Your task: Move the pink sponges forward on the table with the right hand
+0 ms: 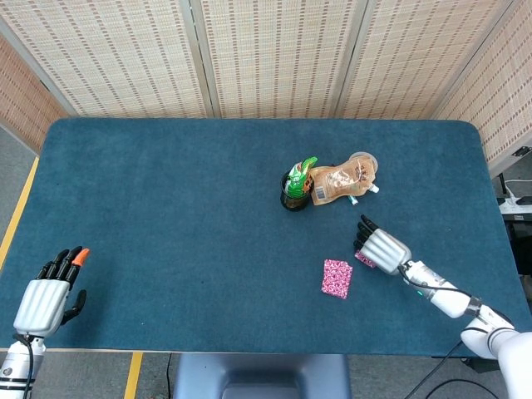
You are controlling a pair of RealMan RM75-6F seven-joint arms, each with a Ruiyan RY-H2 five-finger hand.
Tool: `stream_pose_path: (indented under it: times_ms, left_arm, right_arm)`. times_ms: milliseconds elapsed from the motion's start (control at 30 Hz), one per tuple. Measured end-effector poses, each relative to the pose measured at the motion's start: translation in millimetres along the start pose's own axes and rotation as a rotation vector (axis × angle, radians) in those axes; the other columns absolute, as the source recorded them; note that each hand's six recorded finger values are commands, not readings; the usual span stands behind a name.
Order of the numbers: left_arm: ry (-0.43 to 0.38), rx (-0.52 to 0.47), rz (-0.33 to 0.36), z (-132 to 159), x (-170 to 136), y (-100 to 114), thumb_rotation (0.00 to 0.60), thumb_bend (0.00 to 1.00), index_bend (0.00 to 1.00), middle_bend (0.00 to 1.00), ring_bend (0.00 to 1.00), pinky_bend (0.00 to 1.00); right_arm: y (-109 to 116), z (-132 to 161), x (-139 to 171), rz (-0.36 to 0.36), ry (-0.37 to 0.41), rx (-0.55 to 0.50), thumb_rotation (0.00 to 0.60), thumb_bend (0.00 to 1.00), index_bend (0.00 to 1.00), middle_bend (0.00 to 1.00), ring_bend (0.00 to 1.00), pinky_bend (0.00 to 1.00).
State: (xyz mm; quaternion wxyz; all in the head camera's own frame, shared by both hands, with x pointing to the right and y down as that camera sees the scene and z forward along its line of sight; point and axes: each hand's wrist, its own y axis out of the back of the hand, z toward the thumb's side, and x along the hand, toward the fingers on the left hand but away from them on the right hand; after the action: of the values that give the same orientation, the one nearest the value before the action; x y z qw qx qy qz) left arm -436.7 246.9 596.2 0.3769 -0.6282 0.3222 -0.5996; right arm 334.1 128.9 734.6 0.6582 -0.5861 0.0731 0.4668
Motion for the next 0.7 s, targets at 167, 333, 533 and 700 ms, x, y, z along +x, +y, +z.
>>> stream_pose_path:
  times_ms: [167,333,533,700]
  left_arm:
    - [-0.002,0.000,-0.001,3.1,0.5,0.4,0.600,0.48,0.00,0.07,0.08,0.22]
    - [-0.001,0.000,-0.001,3.2,0.6,1.0,0.600,0.48,0.00,0.07,0.08,0.22]
    - [-0.003,-0.001,0.001,3.3,0.0,0.9,0.600,0.48,0.00,0.07,0.08,0.22]
    - [-0.003,-0.001,0.003,3.1,-0.6,0.7,0.600,0.48,0.00,0.07,0.08,0.22]
  right_arm:
    - [0.4,-0.2,-0.4,-0.004,-0.002,-0.002,0.600,0.18,0.44,0.37,0.21,0.13]
    - [1.8,-0.1,0.3,-0.019,-0.003,0.001,0.600,0.18,0.50,0.38,0.23,0.14]
    - [3.4,-1.6,1.3,-0.030,-0.007,-0.005,0.600,0.18,0.51,0.39,0.23,0.14]
    - [5.0,-1.2,2.3,-0.038,-0.002,-0.016,0.600,0.18,0.52,0.39,0.24,0.14]
